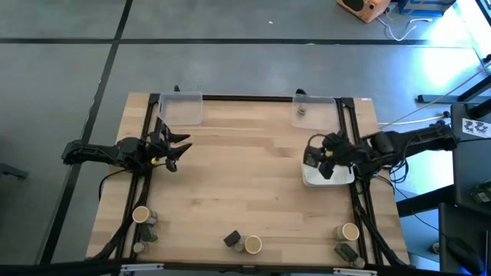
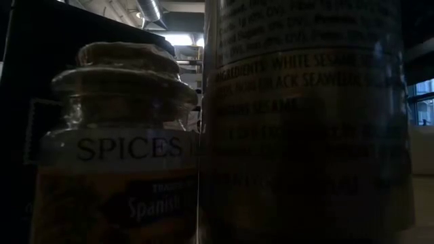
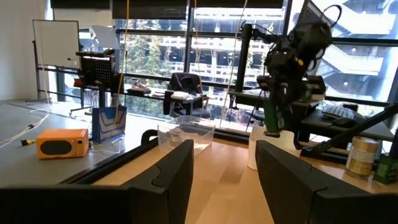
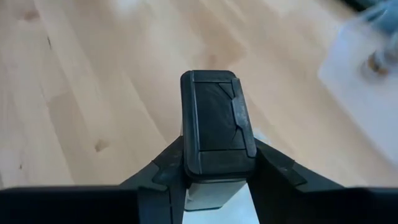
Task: Sort spices by type
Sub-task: Put the top black seasoning can into the white bin
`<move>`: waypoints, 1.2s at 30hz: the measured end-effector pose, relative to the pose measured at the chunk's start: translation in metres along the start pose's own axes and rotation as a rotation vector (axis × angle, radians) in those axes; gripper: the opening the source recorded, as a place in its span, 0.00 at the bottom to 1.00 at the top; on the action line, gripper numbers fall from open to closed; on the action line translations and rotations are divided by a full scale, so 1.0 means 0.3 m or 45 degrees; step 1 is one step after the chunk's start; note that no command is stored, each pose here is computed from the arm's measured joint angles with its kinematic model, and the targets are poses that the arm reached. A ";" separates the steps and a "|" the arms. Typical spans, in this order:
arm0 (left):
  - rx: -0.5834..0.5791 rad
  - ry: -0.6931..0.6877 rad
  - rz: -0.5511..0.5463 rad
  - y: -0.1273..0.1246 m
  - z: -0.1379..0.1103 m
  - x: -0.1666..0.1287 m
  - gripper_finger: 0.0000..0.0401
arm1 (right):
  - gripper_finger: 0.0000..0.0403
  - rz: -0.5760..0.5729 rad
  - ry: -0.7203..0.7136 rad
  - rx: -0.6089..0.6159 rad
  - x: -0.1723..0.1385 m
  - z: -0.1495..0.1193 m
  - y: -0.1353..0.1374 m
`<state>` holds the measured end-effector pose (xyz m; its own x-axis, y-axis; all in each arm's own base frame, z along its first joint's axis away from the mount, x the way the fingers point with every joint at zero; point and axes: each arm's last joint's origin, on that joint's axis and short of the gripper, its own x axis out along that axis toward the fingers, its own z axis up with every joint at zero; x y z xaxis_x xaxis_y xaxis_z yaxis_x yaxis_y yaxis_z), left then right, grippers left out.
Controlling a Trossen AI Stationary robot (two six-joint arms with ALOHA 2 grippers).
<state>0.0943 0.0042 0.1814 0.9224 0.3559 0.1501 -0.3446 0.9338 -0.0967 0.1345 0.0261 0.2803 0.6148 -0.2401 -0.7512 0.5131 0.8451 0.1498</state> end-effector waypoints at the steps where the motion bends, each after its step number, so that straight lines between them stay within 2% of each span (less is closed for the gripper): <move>1: -0.001 0.000 0.000 0.000 0.000 0.000 0.40 | 0.33 -0.006 0.022 0.016 0.006 -0.014 0.001; 7: -0.003 0.000 0.000 0.000 0.000 0.000 0.40 | 0.33 -0.149 0.107 0.132 0.030 -0.073 -0.002; 10: -0.003 0.000 0.000 0.000 0.000 0.000 0.40 | 0.33 -0.207 0.076 0.208 0.044 -0.093 0.000; 18: -0.003 0.000 -0.001 0.000 0.000 0.000 0.40 | 0.33 -0.286 0.035 0.292 0.131 -0.155 0.025; 30: -0.003 0.001 0.000 0.000 0.000 0.000 0.40 | 0.34 -0.420 0.022 0.227 0.238 -0.205 0.044; 36: -0.004 0.001 -0.001 0.000 0.000 0.000 0.40 | 0.40 -0.464 0.047 0.194 0.264 -0.215 0.054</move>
<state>0.0943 0.0041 0.1814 0.9227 0.3554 0.1497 -0.3436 0.9339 -0.0994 0.1528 0.0515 0.1818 0.3555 -0.4911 -0.7952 0.7783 0.6266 -0.0390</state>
